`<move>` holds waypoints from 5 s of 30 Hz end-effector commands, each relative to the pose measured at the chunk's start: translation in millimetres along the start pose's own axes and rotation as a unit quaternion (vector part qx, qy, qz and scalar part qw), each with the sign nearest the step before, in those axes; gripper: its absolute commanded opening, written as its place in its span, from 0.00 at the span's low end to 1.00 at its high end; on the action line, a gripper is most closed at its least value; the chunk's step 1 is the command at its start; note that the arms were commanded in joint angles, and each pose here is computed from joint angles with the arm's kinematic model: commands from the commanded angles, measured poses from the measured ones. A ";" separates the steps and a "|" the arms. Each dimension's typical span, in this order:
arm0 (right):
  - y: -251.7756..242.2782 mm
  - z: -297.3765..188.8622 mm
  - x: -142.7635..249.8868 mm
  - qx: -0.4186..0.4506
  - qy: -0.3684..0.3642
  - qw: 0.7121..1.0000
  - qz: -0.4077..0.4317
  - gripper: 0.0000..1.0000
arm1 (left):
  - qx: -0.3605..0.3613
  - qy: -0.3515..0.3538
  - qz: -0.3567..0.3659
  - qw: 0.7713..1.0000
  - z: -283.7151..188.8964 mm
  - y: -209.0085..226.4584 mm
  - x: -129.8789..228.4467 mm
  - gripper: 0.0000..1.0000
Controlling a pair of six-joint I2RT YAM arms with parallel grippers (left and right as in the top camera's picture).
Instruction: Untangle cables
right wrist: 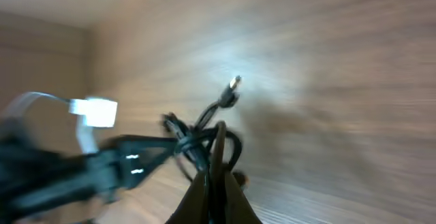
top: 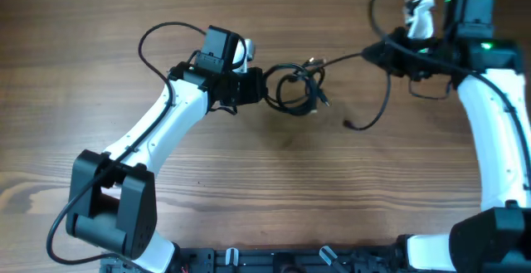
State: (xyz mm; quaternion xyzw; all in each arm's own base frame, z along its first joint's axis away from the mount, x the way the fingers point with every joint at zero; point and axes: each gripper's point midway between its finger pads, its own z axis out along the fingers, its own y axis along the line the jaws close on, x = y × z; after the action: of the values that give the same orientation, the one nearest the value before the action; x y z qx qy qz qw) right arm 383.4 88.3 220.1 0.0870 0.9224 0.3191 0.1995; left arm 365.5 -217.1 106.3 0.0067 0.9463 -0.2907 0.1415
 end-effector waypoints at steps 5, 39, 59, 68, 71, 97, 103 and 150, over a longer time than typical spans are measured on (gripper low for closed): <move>-41.0 68.5 29.3 0.156 0.080 0.984 -0.039 0.04 | 0.048 0.030 0.020 0.998 -1.8 -14.8 12.1 0.05; -73.6 78.6 26.1 0.163 0.117 0.978 -0.054 1.00 | 0.030 0.056 0.072 0.995 23.7 -57.8 51.1 0.52; -69.6 77.0 17.4 0.111 0.108 0.986 -0.055 1.00 | -0.006 0.124 0.308 0.943 78.1 -32.5 90.1 0.50; -69.8 77.9 17.6 0.111 0.108 0.986 -0.056 1.00 | 0.007 0.117 0.421 0.899 83.6 -38.6 93.4 0.56; -69.8 77.9 17.8 0.110 0.108 0.986 -0.056 1.00 | -0.009 0.109 0.428 0.897 90.3 -32.6 91.2 0.58; -68.4 79.2 14.7 0.108 0.102 0.987 -0.061 1.00 | -0.028 0.162 0.442 0.882 124.8 2.5 111.7 0.11; -67.6 79.3 14.9 0.106 0.102 0.987 -0.060 1.00 | -0.001 0.090 0.404 0.910 77.1 -46.7 85.8 0.08; -5.2 79.3 23.1 -0.085 0.118 0.984 -0.106 0.96 | 0.027 0.082 0.155 0.984 -3.6 -20.4 56.9 0.04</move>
State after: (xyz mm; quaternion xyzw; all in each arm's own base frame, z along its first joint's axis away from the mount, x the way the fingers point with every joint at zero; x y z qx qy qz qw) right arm 391.6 131.5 150.7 -0.0753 0.9162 0.3713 0.1309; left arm 302.7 -243.9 132.6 0.2144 0.8987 -0.3649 0.1149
